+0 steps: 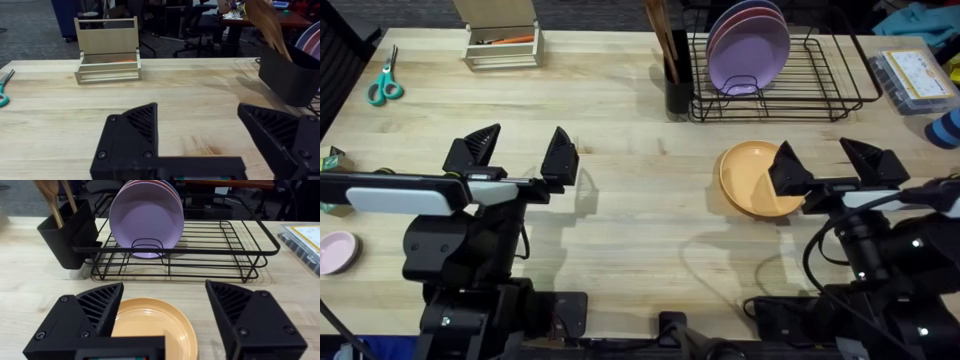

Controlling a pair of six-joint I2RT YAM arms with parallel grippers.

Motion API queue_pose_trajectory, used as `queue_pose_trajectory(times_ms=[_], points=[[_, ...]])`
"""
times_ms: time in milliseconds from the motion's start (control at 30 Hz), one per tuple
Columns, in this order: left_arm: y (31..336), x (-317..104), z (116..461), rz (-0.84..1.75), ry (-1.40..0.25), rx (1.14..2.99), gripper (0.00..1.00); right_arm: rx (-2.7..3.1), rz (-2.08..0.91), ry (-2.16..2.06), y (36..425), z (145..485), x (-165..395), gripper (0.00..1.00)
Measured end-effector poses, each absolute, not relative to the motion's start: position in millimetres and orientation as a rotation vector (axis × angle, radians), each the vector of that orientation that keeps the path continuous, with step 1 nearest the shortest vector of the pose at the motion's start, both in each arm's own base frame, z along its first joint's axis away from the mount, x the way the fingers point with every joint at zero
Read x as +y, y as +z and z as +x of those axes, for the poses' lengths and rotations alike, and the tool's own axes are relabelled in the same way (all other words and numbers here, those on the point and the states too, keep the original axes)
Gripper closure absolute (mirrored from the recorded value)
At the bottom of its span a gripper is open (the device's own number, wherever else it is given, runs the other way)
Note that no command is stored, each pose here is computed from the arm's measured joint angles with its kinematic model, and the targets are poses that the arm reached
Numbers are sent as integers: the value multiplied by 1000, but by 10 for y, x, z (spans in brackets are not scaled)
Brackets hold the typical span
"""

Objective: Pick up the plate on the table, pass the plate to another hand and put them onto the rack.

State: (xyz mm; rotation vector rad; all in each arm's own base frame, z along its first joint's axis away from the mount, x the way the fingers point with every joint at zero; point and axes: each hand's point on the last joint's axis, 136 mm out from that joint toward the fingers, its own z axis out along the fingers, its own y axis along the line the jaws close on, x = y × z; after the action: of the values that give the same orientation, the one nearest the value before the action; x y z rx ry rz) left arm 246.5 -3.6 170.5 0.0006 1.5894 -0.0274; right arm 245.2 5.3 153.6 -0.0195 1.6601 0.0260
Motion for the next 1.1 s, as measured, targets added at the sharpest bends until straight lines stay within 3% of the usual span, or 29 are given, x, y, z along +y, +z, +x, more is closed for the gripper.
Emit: queue_pose_trajectory(times_ms=[100,767,900,1100], points=[[1568,-36,2459,0,-28,1645,8,1670,-19,26,1515,2450,53,4],[1552,-135,2381,42,-78,1726,8,1743,-24,66,1495,2378,103,5],[1724,-172,2279,56,-98,1777,8,1842,-27,77,1585,2230,118,5],[2187,-184,2240,59,-107,1837,8,1909,-28,81,2119,2077,123,5]])
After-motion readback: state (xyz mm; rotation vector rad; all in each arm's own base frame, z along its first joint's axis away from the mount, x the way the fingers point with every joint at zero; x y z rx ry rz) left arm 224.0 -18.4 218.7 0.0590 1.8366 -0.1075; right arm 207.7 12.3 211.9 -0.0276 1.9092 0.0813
